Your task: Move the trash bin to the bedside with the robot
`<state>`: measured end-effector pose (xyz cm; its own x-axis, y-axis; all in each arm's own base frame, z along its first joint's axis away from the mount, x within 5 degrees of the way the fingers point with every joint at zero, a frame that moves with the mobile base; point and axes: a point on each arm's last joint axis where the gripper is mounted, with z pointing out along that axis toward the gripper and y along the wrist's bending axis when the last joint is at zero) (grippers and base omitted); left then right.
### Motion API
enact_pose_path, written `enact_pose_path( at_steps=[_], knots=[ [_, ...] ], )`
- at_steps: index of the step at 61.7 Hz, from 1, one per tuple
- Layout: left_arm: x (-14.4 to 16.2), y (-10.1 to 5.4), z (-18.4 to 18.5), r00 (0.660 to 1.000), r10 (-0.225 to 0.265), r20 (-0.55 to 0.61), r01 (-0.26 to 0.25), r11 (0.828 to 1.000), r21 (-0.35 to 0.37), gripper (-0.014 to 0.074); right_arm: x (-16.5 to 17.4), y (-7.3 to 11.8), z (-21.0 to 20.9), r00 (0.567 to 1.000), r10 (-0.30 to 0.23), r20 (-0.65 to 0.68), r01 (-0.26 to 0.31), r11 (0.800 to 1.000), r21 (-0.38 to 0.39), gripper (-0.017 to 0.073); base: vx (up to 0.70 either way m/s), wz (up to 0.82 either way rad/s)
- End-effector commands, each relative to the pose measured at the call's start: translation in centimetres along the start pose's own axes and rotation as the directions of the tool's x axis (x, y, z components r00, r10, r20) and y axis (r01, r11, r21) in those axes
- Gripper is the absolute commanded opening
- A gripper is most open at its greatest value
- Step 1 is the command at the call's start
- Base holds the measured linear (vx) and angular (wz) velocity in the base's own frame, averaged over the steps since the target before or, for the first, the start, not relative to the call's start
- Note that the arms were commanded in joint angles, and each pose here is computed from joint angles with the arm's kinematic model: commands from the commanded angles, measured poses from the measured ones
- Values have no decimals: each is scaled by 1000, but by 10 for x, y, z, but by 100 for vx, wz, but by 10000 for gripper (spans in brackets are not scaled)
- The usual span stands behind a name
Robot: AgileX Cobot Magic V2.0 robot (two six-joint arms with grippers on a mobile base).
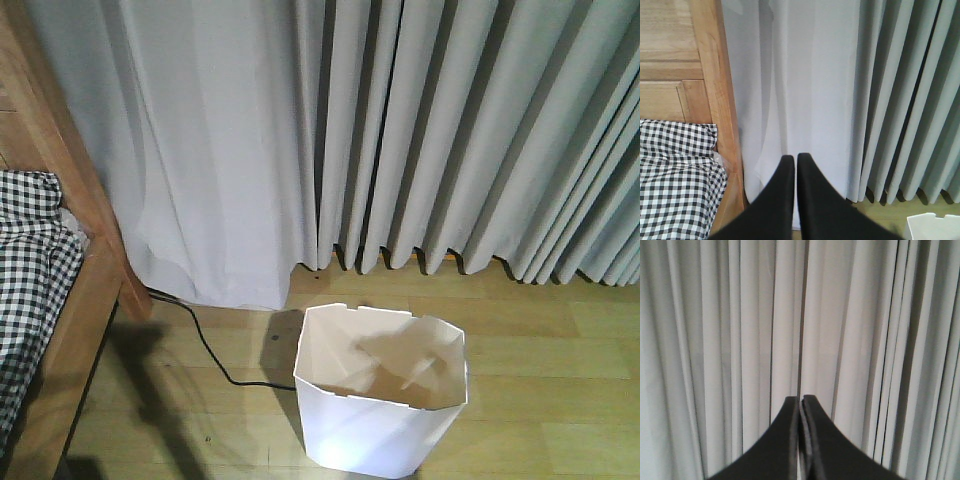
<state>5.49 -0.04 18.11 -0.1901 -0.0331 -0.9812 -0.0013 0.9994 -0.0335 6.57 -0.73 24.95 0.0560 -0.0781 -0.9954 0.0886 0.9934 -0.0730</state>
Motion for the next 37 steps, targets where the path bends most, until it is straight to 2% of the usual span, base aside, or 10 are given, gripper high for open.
enact_pose_path(
  at_steps=[1, 4, 5, 6, 7, 8, 9, 15, 26, 37],
  knots=[
    [-1, 0, 0, 998, -7, 65, 7, 1000, 4, -6, -10, 5, 0, 998, -56, 34, 57, 997, -54, -9, 0, 0],
    [-1, 0, 0, 998, -7, 65, 7, 1000, 4, -6, -10, 5, 0, 997, -61, 37, 63, 996, -61, -9, 0, 0],
    [-1, 0, 0, 998, -7, 65, 7, 1000, 4, -6, -10, 5, 0, 999, -33, 36, 36, 997, -63, -9, 0, 0],
    [-1, 0, 0, 998, -7, 65, 7, 1000, 4, -6, -10, 5, 0, 998, -57, 38, 59, 996, -62, -9, 0, 0],
    [-1, 0, 0, 998, -7, 65, 7, 1000, 4, -6, -10, 5, 0, 999, -25, 37, 28, 998, -63, -9, 0, 0],
    [-1, 0, 0, 998, -7, 65, 7, 1000, 4, -6, -10, 5, 0, 998, -51, 39, 53, 997, -63, -9, 0, 0],
    [-1, 0, 0, 998, -7, 65, 7, 1000, 4, -6, -10, 5, 0, 999, -17, 37, 20, 998, -64, -9, 0, 0],
    [-1, 0, 0, 998, -7, 65, 7, 1000, 4, -6, -10, 6, 0, 997, -61, 41, 63, 996, -67, -9, 0, 0],
    [-1, 0, 0, 998, -7, 65, 7, 1000, 4, -6, -6, 7, 0, 999, -45, -1, 44, 996, -79, -9, 0, 0],
    [-1, 0, 0, 998, -7, 65, 7, 1000, 4, -6, -6, 6, 0, 997, -75, -1, 74, 994, -77, -9, 0, 0]
  ],
)
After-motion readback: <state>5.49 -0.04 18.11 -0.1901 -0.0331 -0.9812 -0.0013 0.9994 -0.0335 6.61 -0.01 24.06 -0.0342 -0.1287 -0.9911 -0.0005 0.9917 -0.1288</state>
